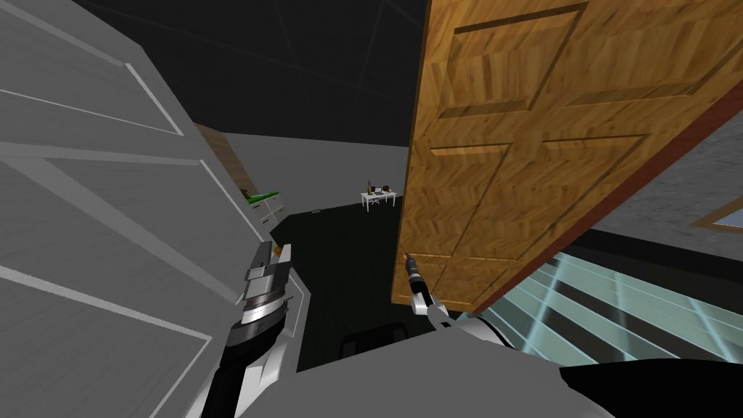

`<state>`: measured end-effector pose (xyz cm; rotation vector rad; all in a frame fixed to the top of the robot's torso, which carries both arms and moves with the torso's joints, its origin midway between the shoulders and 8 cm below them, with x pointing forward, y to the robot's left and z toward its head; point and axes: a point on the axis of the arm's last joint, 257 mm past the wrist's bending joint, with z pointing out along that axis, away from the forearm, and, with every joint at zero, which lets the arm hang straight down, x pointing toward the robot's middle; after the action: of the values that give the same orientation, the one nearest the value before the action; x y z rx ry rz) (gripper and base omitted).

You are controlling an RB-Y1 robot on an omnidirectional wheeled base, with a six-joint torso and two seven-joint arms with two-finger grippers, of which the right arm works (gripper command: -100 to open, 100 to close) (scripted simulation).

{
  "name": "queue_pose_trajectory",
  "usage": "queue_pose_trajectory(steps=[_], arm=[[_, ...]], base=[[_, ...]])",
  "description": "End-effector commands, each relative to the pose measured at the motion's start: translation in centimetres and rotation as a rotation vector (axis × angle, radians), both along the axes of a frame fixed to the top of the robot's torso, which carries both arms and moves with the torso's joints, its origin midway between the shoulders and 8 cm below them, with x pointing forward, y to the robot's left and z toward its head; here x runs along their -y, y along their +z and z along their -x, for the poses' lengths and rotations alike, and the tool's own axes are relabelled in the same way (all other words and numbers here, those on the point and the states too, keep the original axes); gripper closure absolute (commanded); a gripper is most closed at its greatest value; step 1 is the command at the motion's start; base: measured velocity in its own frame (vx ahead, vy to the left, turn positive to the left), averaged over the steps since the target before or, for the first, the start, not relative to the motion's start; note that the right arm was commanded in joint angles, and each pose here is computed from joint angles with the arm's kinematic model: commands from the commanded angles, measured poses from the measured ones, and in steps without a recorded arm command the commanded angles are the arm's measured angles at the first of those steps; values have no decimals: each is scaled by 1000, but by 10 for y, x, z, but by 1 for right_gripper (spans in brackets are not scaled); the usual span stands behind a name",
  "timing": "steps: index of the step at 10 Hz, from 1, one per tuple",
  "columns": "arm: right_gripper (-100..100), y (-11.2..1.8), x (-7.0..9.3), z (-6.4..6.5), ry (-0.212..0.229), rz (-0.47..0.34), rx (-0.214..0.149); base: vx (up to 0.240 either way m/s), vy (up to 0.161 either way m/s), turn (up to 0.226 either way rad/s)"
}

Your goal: Push the door open

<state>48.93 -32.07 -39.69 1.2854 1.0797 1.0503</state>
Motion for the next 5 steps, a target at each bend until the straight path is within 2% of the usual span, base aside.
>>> queue_pose_trajectory(steps=[1,2,3,5], arm=[[100,6,18,0,-36,4,10],[100,6,25,1,-52,3,10],[-100,4,14,-1,-37,-2,4],[-100,5,13,-1,-37,-5,5]], base=[[172,68,-106],[218,83,-102],[-58,76,-66],[-186,91,-20]])
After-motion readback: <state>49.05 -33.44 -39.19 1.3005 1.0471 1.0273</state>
